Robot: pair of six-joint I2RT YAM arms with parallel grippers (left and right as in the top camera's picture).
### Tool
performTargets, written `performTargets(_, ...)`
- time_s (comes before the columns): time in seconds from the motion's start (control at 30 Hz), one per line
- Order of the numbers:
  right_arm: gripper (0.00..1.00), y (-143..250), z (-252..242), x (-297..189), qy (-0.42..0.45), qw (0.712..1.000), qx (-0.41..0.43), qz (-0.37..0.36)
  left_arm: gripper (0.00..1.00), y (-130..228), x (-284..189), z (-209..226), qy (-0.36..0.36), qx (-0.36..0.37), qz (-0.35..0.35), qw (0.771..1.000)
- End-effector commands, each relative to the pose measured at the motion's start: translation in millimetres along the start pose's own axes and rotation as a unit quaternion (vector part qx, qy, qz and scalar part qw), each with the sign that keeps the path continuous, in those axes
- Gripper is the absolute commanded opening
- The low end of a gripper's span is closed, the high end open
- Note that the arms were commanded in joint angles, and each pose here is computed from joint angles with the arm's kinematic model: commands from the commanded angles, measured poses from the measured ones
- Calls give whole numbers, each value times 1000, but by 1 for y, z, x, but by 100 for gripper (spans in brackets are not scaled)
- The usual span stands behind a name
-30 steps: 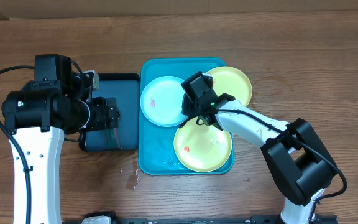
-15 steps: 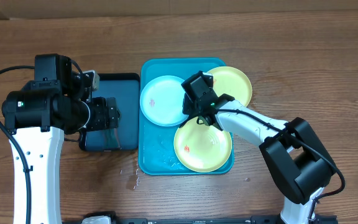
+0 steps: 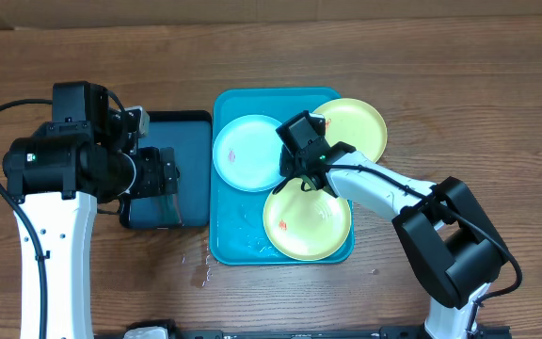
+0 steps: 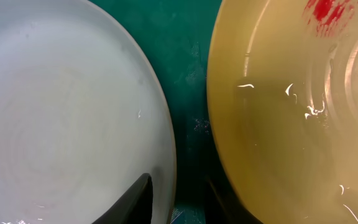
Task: Clean dirty plates on tray and stack at the side
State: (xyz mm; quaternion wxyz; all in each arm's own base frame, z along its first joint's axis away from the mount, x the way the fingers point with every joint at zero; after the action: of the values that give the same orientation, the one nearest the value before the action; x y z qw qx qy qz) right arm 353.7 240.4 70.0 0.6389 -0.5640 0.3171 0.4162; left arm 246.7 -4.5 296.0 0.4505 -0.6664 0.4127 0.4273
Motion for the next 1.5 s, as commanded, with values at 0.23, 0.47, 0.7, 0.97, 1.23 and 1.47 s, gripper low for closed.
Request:
performTargets(0.23,4,-4,3,2,1,1000,-1,-6,85,-2,2,0,-6,7,3,1000)
performTargets(0.47,4,-3,2,2,3,1000,-1,-4,80,-2,15,5,-26,-20,30,999)
performTargets(0.7,4,-2,2,2,4,1000,-1,-2,76,-5,51,15,-52,-55,65,995)
performTargets(0.97,8,-2,3,2,-2,1000,-1,1,67,-5,116,36,-100,-109,76,986)
performTargets(1.23,9,-1,5,2,-10,1000,-1,4,58,-9,168,48,-121,-118,105,980)
performTargets(1.47,10,-1,5,2,-10,1000,-1,4,58,-7,196,53,-131,-120,137,974)
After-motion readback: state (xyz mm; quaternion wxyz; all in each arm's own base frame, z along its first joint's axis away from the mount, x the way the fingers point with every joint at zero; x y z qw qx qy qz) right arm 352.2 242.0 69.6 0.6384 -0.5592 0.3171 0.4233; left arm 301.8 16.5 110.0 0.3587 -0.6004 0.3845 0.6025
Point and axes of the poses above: each gripper's point midway between its finger pads, its own x axis out along the fingers, its own z axis along the line the jaws close on, y = z × x, the point moved 6 cm from there along -x, back along the fingers, and after that the axes turned 7 degrees about -x, right-handed, at the moved point
